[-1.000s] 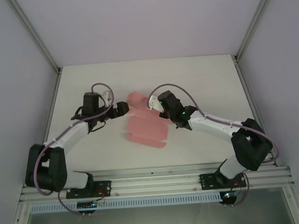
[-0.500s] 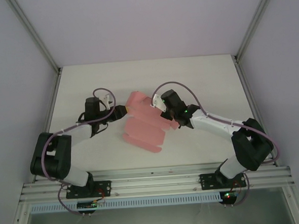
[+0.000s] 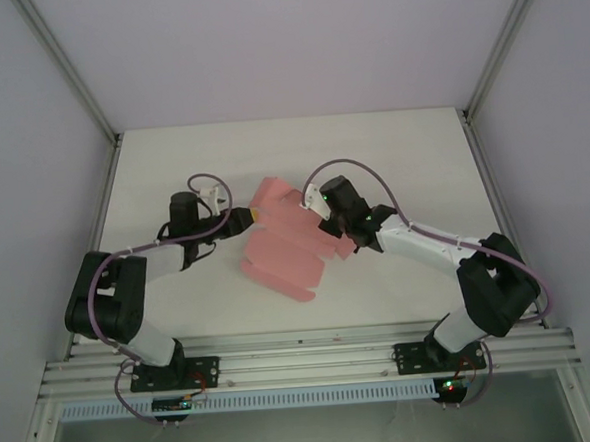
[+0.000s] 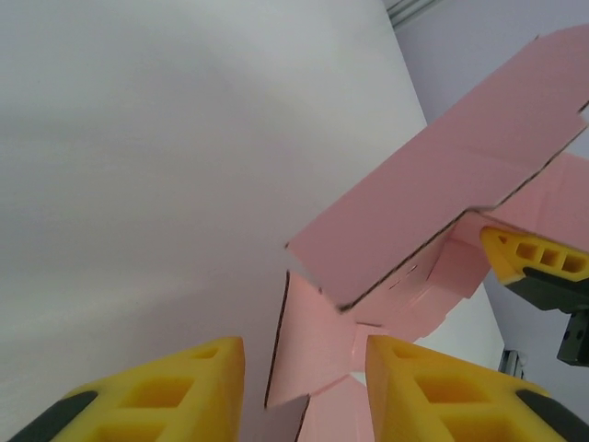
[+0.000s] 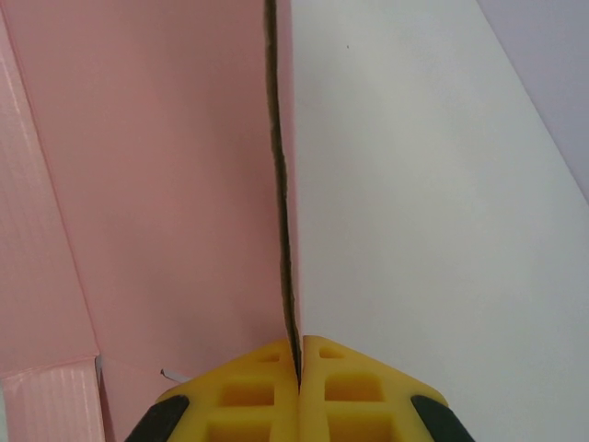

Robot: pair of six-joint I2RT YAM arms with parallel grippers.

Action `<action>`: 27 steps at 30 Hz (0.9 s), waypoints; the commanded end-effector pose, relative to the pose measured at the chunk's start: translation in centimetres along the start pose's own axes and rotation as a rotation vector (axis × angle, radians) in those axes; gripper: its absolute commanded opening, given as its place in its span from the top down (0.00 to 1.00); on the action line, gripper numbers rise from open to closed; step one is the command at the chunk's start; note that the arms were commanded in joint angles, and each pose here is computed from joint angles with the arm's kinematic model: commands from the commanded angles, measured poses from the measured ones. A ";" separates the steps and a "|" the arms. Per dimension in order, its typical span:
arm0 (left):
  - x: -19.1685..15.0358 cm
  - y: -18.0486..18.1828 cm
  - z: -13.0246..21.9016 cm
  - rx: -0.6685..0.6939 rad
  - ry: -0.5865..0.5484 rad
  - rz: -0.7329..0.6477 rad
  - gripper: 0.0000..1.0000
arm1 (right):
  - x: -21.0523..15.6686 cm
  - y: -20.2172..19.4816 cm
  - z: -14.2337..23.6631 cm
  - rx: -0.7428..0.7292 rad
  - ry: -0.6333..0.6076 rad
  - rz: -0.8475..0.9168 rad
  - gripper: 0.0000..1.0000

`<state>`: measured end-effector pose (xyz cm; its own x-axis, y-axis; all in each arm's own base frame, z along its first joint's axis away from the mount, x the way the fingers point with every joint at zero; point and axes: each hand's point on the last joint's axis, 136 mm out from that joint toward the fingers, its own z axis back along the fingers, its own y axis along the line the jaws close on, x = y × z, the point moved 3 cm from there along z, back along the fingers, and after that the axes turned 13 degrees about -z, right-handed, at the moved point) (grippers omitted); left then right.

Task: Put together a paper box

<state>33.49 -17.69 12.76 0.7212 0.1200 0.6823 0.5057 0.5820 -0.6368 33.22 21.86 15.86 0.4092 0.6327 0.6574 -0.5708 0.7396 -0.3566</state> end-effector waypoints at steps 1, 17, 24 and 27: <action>-0.6 -0.3 0.4 0.001 0.020 -0.033 0.61 | 1.3 -0.6 1.2 0.008 -0.044 -0.048 0.97; 0.8 -3.4 -1.0 -0.007 0.029 -0.197 0.91 | 1.0 -0.6 1.0 0.004 -0.016 -0.060 0.97; -0.2 -6.2 -1.9 0.200 0.152 -0.471 0.96 | 0.9 0.1 0.9 0.014 -0.019 -0.052 0.97; -1.0 -7.4 -2.7 0.240 0.204 -0.600 0.95 | 1.1 0.8 0.9 0.027 -0.035 -0.024 0.98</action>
<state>30.97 -23.53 14.92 0.5404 -0.2703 0.7968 0.6884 0.6865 -0.2340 33.01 21.01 16.10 0.4416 0.6164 0.6520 -0.5415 0.7625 -0.3541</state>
